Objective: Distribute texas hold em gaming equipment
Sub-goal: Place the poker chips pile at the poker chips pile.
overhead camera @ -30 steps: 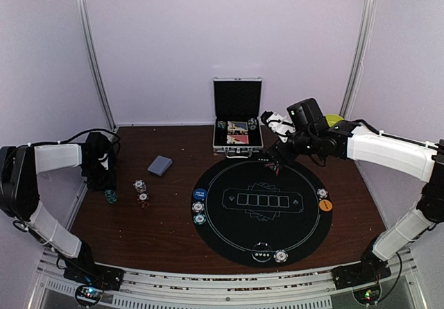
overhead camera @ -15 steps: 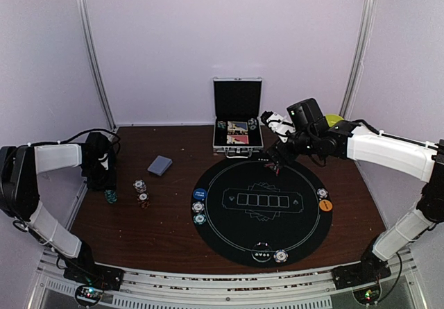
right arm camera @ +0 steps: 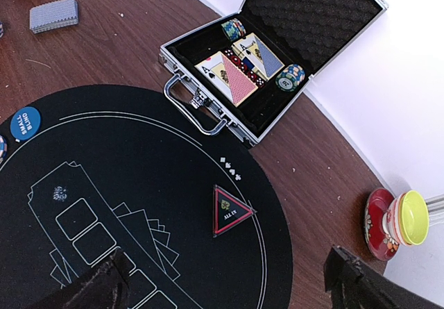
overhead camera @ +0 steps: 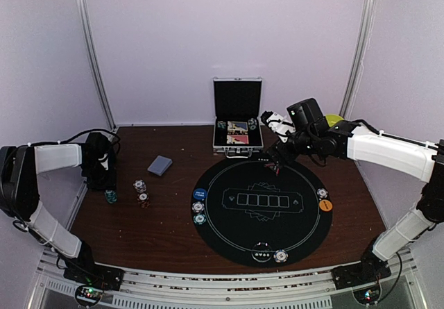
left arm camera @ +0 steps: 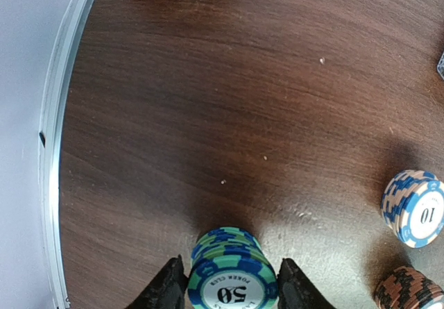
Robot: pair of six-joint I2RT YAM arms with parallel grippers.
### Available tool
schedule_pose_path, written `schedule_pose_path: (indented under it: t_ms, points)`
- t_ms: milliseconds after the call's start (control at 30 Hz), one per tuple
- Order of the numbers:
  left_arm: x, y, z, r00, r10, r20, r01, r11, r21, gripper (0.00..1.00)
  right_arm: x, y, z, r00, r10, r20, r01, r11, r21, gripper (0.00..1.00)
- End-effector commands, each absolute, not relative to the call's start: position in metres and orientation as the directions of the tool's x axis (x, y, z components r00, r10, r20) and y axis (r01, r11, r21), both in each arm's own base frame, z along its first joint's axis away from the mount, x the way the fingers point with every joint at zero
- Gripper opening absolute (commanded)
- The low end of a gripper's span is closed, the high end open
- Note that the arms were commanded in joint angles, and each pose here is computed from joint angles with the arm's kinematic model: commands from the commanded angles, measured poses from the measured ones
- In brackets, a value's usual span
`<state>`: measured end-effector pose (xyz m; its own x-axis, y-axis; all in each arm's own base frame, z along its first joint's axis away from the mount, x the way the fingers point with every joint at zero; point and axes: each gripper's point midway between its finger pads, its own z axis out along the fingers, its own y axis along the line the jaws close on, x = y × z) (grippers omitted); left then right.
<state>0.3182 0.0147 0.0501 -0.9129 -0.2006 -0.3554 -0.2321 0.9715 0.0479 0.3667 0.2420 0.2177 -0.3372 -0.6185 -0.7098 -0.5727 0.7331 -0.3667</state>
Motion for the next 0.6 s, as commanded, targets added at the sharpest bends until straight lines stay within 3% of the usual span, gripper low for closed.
schedule_pose_path:
  t_ms: [0, 567]
  points:
    - [0.3171, 0.0179, 0.0475, -0.913, -0.200, -0.354, -0.236, 0.970, 0.061, 0.48, 0.3668, 0.2357, 0.2278, -0.334, -0.595, -0.731, -0.546, 0.754, -0.364, 1.00]
    - [0.3163, 0.0193, 0.0438, -0.919, -0.198, -0.342, -0.236, 0.969, 0.072, 0.55, 0.3662, 0.2359, 0.2295, -0.331, -0.593, -0.734, -0.547, 0.754, -0.363, 1.00]
